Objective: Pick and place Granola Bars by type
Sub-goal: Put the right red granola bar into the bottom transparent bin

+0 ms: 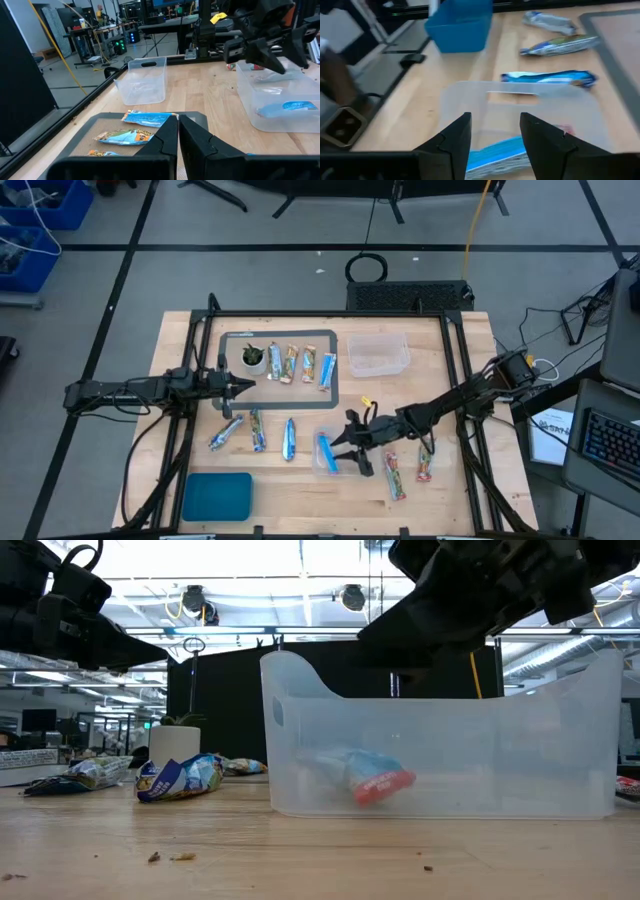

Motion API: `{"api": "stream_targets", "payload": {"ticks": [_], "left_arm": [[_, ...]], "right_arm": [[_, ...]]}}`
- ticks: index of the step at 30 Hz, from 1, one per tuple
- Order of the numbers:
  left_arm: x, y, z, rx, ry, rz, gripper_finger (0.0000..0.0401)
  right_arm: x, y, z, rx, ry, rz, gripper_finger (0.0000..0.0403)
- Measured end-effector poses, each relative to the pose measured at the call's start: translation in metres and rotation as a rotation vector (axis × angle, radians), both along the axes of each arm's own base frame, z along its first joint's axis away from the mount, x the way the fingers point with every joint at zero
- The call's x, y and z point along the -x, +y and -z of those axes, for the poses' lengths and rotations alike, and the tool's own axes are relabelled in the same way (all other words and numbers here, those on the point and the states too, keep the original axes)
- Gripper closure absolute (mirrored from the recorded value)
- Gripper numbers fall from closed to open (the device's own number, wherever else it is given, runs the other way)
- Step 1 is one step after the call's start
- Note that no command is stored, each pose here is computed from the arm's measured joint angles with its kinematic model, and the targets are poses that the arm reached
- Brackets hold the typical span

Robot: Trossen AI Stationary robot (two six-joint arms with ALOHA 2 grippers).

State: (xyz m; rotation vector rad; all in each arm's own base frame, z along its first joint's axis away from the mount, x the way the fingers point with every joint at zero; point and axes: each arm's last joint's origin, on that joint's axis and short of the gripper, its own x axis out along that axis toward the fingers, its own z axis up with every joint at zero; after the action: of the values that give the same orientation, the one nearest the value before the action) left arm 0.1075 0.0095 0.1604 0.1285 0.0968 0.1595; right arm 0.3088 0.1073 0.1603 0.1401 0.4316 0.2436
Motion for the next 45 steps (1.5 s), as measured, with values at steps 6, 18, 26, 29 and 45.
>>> {"api": "stream_targets", "payload": {"ticks": [6,18,26,29,45], "left_arm": [[0.000,0.000,0.000,0.000,0.000,0.000,0.0377],[0.000,0.000,0.000,0.000,0.000,0.000,0.0377],[0.000,0.000,0.000,0.000,0.000,0.000,0.0377],[0.000,0.000,0.000,0.000,0.000,0.000,0.0377],[0.000,0.000,0.000,0.000,0.000,0.000,0.0377]], "right_arm": [[0.005,0.008,-0.009,-0.004,-0.022,-0.058,0.0249],[0.063,0.011,-0.050,-0.194,0.286,0.040,0.0298],[0.099,0.004,-0.045,-0.379,0.633,0.359,0.0315],[0.109,0.003,-0.039,-0.412,0.746,0.475,0.0319],[0.162,0.005,-0.025,-0.455,1.171,1.001,0.0326]]}}
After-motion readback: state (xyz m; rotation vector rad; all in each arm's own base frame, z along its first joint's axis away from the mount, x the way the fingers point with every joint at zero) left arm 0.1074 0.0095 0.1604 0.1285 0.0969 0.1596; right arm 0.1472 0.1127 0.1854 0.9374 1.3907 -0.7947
